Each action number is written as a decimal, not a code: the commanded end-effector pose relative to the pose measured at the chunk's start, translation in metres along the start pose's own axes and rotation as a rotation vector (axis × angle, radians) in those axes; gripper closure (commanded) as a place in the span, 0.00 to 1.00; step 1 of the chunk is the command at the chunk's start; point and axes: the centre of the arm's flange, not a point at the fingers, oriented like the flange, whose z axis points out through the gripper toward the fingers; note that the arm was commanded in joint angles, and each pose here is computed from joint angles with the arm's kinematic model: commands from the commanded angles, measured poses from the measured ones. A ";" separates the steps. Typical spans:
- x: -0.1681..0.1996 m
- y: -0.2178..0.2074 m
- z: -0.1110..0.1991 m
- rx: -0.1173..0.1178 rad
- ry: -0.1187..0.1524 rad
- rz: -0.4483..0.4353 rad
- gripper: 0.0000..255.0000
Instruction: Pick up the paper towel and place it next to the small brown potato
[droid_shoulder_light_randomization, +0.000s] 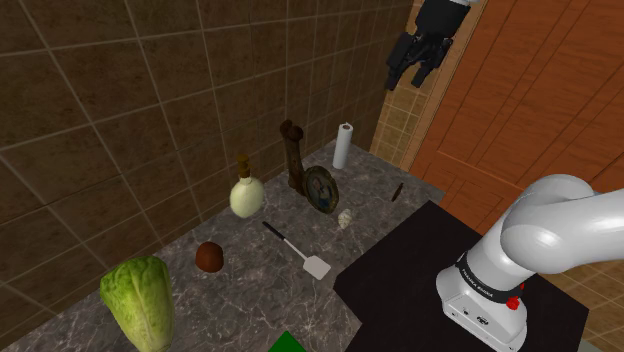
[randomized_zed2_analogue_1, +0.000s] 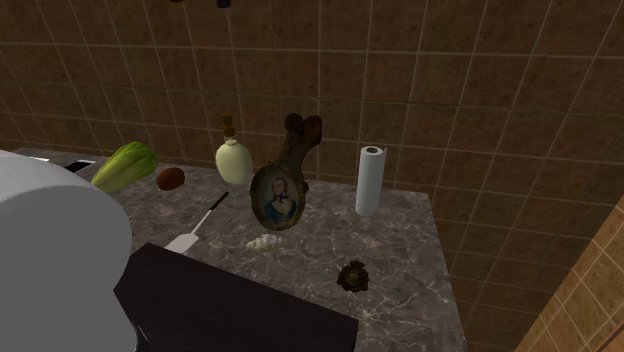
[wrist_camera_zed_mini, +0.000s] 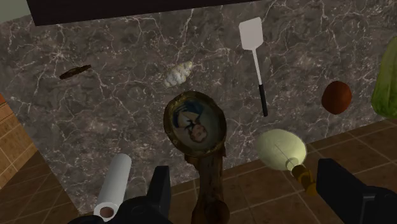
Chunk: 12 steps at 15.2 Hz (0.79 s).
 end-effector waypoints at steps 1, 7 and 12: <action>0.000 0.000 0.000 0.000 0.000 0.000 0.00; 0.055 0.034 0.050 -0.007 -0.027 0.007 0.00; 0.099 0.062 0.093 -0.013 -0.049 0.013 0.00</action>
